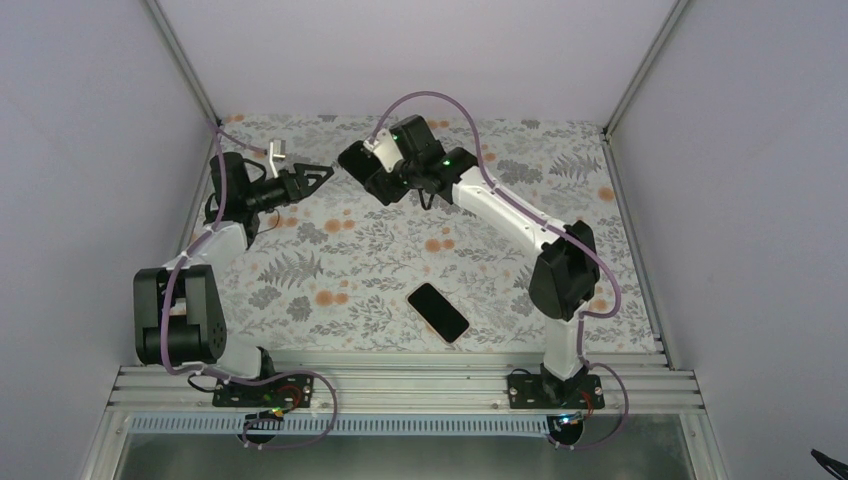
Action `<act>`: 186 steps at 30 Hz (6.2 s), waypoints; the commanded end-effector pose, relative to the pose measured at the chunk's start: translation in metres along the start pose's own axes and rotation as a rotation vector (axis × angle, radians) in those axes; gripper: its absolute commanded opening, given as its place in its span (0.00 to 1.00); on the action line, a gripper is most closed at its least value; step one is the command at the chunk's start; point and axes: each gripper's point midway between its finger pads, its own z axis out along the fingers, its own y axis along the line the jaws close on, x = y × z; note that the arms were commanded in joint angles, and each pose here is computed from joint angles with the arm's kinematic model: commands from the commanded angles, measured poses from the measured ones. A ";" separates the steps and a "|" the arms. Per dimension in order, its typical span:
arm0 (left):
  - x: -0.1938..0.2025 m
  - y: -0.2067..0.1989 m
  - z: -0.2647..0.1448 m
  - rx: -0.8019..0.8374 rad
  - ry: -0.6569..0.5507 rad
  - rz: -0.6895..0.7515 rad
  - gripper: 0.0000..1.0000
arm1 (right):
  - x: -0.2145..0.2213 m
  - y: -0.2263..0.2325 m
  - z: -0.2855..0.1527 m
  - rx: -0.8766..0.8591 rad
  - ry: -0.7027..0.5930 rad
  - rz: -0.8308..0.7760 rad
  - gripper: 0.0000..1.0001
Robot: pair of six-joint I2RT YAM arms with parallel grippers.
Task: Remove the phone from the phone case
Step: Pick up the phone at the center of the board, then adjust the phone.
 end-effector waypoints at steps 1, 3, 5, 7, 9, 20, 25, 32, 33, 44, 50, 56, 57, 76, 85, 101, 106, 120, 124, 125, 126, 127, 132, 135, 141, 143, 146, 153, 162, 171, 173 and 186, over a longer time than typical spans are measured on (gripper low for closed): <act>0.002 -0.005 0.006 0.047 0.017 -0.001 0.89 | -0.053 0.023 -0.038 -0.020 -0.162 -0.051 0.66; 0.005 -0.006 0.007 0.068 0.022 -0.009 0.83 | -0.055 0.029 -0.040 -0.018 -0.167 -0.065 0.66; 0.007 -0.010 0.007 0.090 0.023 -0.012 0.77 | -0.056 0.034 -0.039 -0.018 -0.168 -0.078 0.67; 0.008 -0.013 0.007 0.105 0.021 -0.009 0.72 | -0.057 0.039 -0.040 -0.021 -0.169 -0.090 0.67; 0.009 -0.013 0.008 0.109 0.024 -0.012 0.67 | -0.057 0.044 -0.041 -0.025 -0.170 -0.098 0.67; 0.007 -0.024 0.005 0.131 0.026 0.020 0.23 | -0.057 0.058 -0.044 -0.026 -0.173 -0.125 0.67; 0.005 -0.027 0.003 0.115 0.021 0.034 0.03 | -0.053 0.059 -0.046 -0.032 -0.163 -0.134 0.72; 0.004 -0.047 -0.003 0.144 0.022 0.136 0.02 | -0.035 0.076 -0.064 -0.174 -0.104 -0.119 0.93; 0.004 -0.051 -0.005 0.146 0.022 0.166 0.02 | -0.034 0.078 -0.070 -0.203 -0.105 -0.111 0.97; 0.026 -0.108 -0.019 0.230 0.104 0.488 0.02 | -0.029 0.057 -0.157 -0.507 -0.203 0.053 0.99; 0.059 -0.145 -0.011 0.357 0.266 0.635 0.02 | -0.010 0.056 -0.188 -0.560 -0.223 0.081 0.99; 0.080 -0.170 0.001 0.440 0.345 0.730 0.02 | 0.021 0.065 -0.201 -0.543 -0.171 0.077 0.99; 0.084 -0.172 0.004 0.448 0.360 0.739 0.02 | 0.027 0.066 -0.202 -0.543 -0.159 0.079 0.99; 0.140 -0.185 0.041 0.545 0.573 0.762 0.02 | 0.110 0.088 -0.161 -0.593 0.094 0.084 0.96; 0.104 -0.201 0.031 0.621 0.469 0.669 0.02 | 0.084 0.086 -0.179 -0.594 -0.057 0.045 0.96; 0.042 -0.250 -0.006 0.527 0.235 0.635 0.02 | 0.013 0.065 -0.214 -0.796 -0.351 0.155 0.72; 0.036 -0.254 -0.009 0.534 0.207 0.569 0.02 | 0.006 0.068 -0.223 -0.828 -0.378 0.154 0.66; 0.022 -0.237 -0.036 0.526 0.040 0.404 0.02 | 0.007 0.089 -0.213 -0.876 -0.345 0.135 0.54; 0.025 -0.241 -0.039 0.531 0.052 0.436 0.03 | 0.005 0.090 -0.209 -0.882 -0.340 0.135 0.54; 0.027 -0.242 -0.039 0.533 0.058 0.448 0.02 | 0.005 0.090 -0.209 -0.881 -0.339 0.138 0.54; 0.028 -0.242 -0.039 0.533 0.063 0.457 0.03 | 0.006 0.090 -0.208 -0.880 -0.337 0.137 0.54; 0.029 -0.243 -0.040 0.535 0.070 0.472 0.02 | 0.006 0.090 -0.209 -0.878 -0.339 0.133 0.53; 0.037 -0.242 -0.035 0.521 0.111 0.526 0.02 | 0.010 0.090 -0.210 -0.857 -0.341 0.123 0.53; 0.041 -0.243 -0.034 0.530 0.127 0.538 0.02 | 0.013 0.090 -0.209 -0.851 -0.339 0.123 0.53; 0.041 -0.244 -0.033 0.524 0.134 0.550 0.02 | 0.014 0.091 -0.212 -0.850 -0.340 0.119 0.52; 0.041 -0.243 -0.033 0.522 0.135 0.552 0.02 | 0.014 0.091 -0.212 -0.848 -0.340 0.117 0.52; 0.040 -0.244 -0.033 0.513 0.137 0.569 0.02 | 0.014 0.090 -0.213 -0.841 -0.343 0.115 0.52; 0.039 -0.240 -0.031 0.493 0.143 0.568 0.02 | 0.012 0.081 -0.218 -0.806 -0.359 0.118 0.52; 0.023 -0.231 -0.033 0.490 0.090 0.420 0.02 | 0.010 0.062 -0.216 -0.753 -0.365 0.174 0.55; 0.011 -0.230 -0.035 0.485 0.056 0.355 0.02 | 0.015 0.058 -0.201 -0.782 -0.332 0.265 0.63; 0.012 -0.231 -0.036 0.487 0.053 0.362 0.02 | 0.014 0.061 -0.200 -0.814 -0.328 0.278 0.63; 0.011 -0.230 -0.035 0.490 0.045 0.377 0.02 | -0.006 0.094 -0.196 -0.952 -0.311 0.216 0.30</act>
